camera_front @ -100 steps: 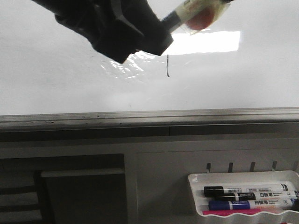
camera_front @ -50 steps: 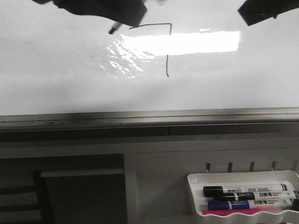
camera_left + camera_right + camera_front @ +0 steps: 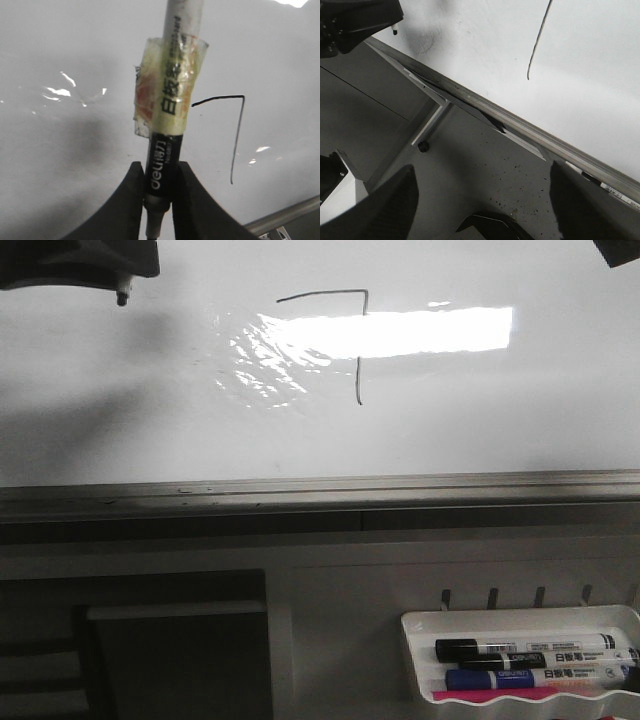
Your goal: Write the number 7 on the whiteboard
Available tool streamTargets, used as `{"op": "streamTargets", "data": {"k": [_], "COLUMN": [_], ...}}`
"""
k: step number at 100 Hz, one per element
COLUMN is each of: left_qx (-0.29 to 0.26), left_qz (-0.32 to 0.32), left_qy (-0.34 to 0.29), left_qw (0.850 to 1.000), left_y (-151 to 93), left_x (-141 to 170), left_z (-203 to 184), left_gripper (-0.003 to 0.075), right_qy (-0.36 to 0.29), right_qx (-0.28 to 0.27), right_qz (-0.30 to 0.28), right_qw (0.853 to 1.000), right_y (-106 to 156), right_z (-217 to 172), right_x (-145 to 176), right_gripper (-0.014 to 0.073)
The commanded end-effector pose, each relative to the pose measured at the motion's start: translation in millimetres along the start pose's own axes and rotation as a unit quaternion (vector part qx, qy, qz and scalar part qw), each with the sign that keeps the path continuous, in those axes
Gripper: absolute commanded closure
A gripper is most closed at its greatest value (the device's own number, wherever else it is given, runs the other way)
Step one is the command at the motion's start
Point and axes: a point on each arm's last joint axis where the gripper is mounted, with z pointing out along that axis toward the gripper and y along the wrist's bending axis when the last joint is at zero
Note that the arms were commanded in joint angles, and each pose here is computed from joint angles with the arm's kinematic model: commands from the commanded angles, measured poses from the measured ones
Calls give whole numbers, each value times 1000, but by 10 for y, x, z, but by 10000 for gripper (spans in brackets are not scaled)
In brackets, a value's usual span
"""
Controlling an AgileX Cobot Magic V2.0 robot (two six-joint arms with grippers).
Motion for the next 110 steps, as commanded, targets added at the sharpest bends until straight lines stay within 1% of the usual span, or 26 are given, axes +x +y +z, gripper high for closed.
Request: {"op": "streamTargets", "data": {"k": [1, 29, 70, 74, 79, 84, 85, 86, 88, 91, 96, 101, 106, 110], "left_qx": [-21, -61, -64, -63, -62, -60, -60, -59, -58, -58, -56, -53, -48, -43], "left_qz": [-15, -13, -2, 0, 2, 7, 8, 9, 8, 9, 11, 16, 30, 45], "left_qy": [-40, -21, -29, -28, -27, -28, -28, -29, -29, -29, -31, -33, -41, -49], "left_qw": [999, 998, 998, 998, 998, 998, 998, 998, 998, 998, 998, 998, 998, 997], "left_y": [15, 114, 121, 119, 117, 113, 112, 110, 108, 107, 100, 90, 72, 55], "left_x": [-116, 29, 19, 21, 23, 18, 17, 13, 10, 10, -3, -21, -58, -96], "left_z": [76, 375, 387, 387, 387, 383, 383, 378, 373, 373, 356, 332, 287, 242], "left_gripper": [741, 741, 733, 707, 655, 587, 553, 553, 505, 467, 363, 282, 221, 195], "right_qy": [-36, -35, -34, -34, -34, -35, -36, -36, -37, -38, -40, -40, -39, -39], "right_qx": [-5, -6, -8, -8, -8, -9, -9, -9, -11, -12, -13, -13, -14, -15], "right_qz": [-4, -3, -3, -3, -3, -3, -2, -2, -1, 0, 1, 1, 1, 1], "right_qw": [999, 999, 999, 999, 999, 999, 999, 999, 999, 999, 999, 999, 999, 999], "right_y": [81, 82, 85, 85, 85, 86, 88, 88, 90, 92, 94, 94, 95, 99], "right_z": [-92, -92, -92, -92, -92, -92, -92, -92, -92, -93, -93, -93, -93, -94], "right_x": [-107, -106, -103, -103, -103, -105, -106, -106, -109, -111, -114, -114, -113, -113], "right_gripper": [106, 106, 106, 106, 106, 106, 106, 106, 106, 106, 106, 106, 106, 107]}}
